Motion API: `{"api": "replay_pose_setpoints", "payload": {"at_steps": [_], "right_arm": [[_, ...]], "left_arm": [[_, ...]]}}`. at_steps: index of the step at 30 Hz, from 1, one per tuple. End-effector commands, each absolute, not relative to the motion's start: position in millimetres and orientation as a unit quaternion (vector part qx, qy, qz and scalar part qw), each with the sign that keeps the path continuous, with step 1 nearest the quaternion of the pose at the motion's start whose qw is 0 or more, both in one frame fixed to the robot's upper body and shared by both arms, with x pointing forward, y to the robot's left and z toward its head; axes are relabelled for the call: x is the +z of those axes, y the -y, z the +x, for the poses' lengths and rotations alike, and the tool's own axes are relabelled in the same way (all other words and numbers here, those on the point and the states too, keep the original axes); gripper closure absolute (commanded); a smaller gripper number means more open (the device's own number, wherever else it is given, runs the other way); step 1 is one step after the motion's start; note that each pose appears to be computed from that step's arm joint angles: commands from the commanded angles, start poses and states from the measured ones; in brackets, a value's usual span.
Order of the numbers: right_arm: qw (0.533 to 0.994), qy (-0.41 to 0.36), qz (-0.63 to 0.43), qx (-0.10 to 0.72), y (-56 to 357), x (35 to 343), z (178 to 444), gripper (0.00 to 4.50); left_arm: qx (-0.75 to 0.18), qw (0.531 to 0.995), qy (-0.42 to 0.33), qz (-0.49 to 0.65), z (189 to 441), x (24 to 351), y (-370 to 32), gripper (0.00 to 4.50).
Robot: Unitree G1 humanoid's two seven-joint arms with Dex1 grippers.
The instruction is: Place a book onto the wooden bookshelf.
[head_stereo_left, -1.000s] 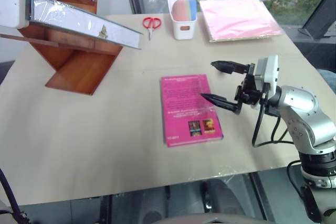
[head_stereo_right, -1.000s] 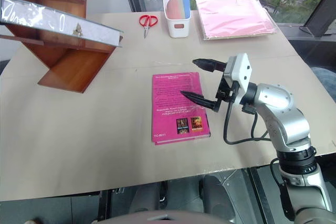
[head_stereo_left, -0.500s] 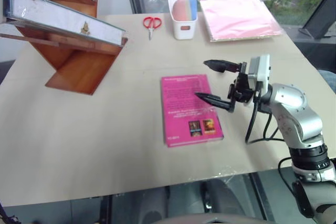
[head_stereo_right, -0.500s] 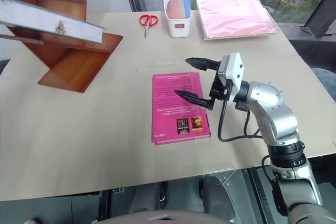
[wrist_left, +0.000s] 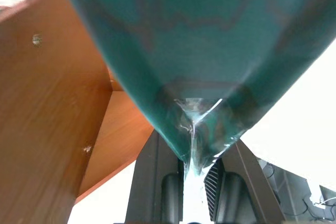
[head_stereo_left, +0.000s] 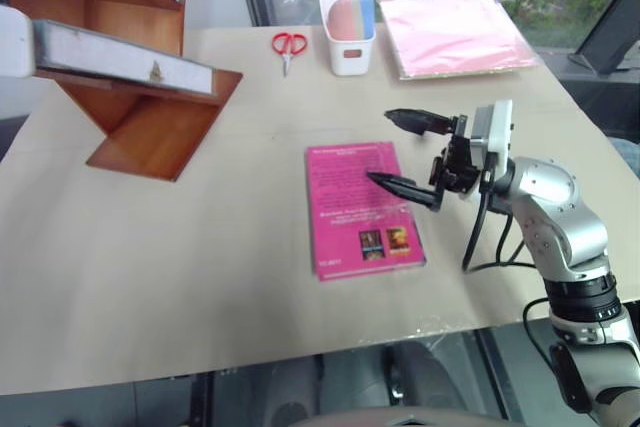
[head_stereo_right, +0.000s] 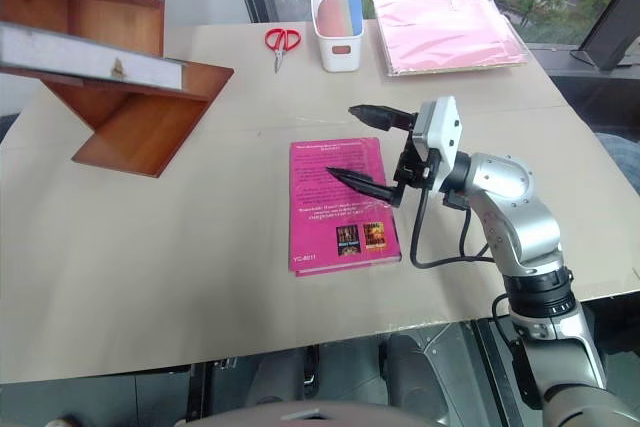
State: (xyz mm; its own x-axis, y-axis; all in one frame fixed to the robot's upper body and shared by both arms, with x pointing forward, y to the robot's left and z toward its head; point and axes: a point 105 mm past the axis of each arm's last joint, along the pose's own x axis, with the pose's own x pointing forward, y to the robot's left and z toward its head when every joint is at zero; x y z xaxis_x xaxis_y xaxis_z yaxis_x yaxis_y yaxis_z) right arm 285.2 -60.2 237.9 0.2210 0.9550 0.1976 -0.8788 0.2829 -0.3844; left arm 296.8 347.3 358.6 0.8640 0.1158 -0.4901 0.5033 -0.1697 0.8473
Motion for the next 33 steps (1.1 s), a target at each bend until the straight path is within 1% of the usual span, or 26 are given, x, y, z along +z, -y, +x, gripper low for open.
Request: {"api": "replay_pose_setpoints", "payload": {"at_steps": [1, 6, 11, 13, 14, 15, 16, 17, 18, 19, 20, 21, 28, 33], "right_arm": [[0.766, 0.221, -0.099, 0.596, 55.4, 248.9, 274.5, 0.0], [0.774, 0.207, -0.095, 0.59, 52.1, 249.0, 272.9, 0.0], [0.778, 0.199, -0.09, 0.59, 51.4, 250.7, 271.3, 0.0], [0.778, 0.195, -0.091, 0.59, 52.3, 251.1, 271.3, 0.0], [0.778, 0.194, -0.091, 0.591, 52.7, 250.8, 271.2, 0.0], [0.778, 0.191, -0.091, 0.592, 52.6, 250.4, 271.5, 0.0], [0.778, 0.19, -0.091, 0.592, 52.6, 250.0, 271.6, 0.0], [0.778, 0.189, -0.091, 0.592, 52.6, 250.0, 271.7, 0.0], [0.778, 0.189, -0.09, 0.593, 52.4, 250.2, 271.8, 0.0], [0.777, 0.189, -0.09, 0.593, 52.2, 250.2, 271.9, 0.0], [0.777, 0.189, -0.09, 0.594, 52.1, 250.1, 271.9, 0.0], [0.776, 0.188, -0.089, 0.595, 51.8, 249.8, 271.8, 0.0], [0.771, 0.193, -0.093, 0.6, 50.4, 249.9, 275.3, 0.0], [0.769, 0.194, -0.096, 0.602, 50.8, 249.8, 277.0, 0.0]], "left_arm": [[-0.143, 0.62, -0.193, 0.747, 301.7, 359.1, -340.9, 4.41], [-0.154, 0.633, -0.185, 0.736, 307.1, 351.9, -331.9, 4.41], [-0.161, 0.648, -0.203, 0.717, 310.8, 339.5, -334.5, 4.41], [-0.157, 0.652, -0.215, 0.71, 309.8, 336.0, -338.3, 3.42], [-0.154, 0.651, -0.22, 0.71, 309.2, 334.2, -340.7, 3.09], [-0.15, 0.651, -0.225, 0.709, 308.6, 332.4, -343.5, 2.63], [-0.147, 0.651, -0.23, 0.708, 307.8, 331.0, -345.6, 2.34], [-0.143, 0.653, -0.23, 0.707, 307.4, 331.1, -346.5, 1.66], [-0.138, 0.656, -0.227, 0.706, 307.4, 332.0, -346.7, 1.24], [-0.135, 0.658, -0.225, 0.706, 307.0, 332.5, -346.9, 1.2], [-0.133, 0.659, -0.224, 0.706, 306.7, 332.7, -347.0, 0.37], [-0.131, 0.661, -0.222, 0.705, 306.6, 333.0, -347.1, 0.06], [-0.105, 0.676, -0.193, 0.703, 304.8, 346.0, -347.6, 0.02], [-0.106, 0.681, -0.17, 0.704, 300.8, 359.3, -342.0, 0.02]]}}
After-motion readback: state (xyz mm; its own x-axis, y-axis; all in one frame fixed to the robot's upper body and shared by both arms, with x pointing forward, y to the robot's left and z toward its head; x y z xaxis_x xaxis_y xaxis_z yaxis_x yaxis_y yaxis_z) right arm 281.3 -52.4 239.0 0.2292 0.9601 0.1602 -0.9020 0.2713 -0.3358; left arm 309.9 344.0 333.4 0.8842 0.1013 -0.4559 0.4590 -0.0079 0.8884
